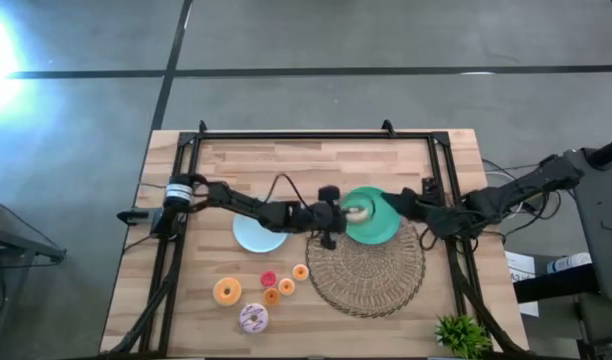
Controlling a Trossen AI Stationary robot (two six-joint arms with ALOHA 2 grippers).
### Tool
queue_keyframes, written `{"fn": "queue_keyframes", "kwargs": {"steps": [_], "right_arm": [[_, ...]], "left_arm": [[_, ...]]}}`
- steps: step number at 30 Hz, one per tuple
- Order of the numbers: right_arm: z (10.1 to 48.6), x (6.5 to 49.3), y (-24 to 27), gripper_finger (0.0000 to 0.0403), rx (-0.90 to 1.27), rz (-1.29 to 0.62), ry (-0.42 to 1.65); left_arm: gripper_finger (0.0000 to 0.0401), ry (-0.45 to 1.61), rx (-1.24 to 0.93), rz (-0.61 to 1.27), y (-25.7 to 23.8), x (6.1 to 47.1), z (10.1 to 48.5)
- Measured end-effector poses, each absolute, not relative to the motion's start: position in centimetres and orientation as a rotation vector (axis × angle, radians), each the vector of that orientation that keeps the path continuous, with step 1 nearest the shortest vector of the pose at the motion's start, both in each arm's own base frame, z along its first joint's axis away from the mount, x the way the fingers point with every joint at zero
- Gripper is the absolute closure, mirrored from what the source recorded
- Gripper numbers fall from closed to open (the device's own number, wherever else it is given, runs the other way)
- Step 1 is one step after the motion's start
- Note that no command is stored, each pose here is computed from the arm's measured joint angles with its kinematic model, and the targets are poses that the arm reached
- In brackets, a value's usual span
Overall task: Pick & Place donuts
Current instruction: Put the black doughnut on the green plate
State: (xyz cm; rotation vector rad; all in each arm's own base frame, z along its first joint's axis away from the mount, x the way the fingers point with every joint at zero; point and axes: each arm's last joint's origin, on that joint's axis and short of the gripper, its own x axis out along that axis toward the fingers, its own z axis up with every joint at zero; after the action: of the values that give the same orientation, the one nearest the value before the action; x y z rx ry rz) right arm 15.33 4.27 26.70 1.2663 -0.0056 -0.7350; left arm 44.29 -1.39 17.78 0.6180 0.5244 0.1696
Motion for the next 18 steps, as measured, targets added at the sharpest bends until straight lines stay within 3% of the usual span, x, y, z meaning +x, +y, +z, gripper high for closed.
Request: {"fn": "queue_keyframes", "kwargs": {"steps": [5,12,18], "right_arm": [[28.4,14.4,3.9,0.0202,1.196,-0.784,0.049],[28.5,14.9,4.1,0.0202,1.175,-0.790,0.080],[28.3,15.1,4.3,0.0202,1.171,-0.790,0.100]], "left_arm": [[0.0391,0.555,0.800,0.170,-1.6,45.6,15.7],[0.0386,0.602,0.818,0.178,-1.4,47.8,15.6],[0.0323,0.741,0.764,0.100,-1.5,48.3,16.3]]}}
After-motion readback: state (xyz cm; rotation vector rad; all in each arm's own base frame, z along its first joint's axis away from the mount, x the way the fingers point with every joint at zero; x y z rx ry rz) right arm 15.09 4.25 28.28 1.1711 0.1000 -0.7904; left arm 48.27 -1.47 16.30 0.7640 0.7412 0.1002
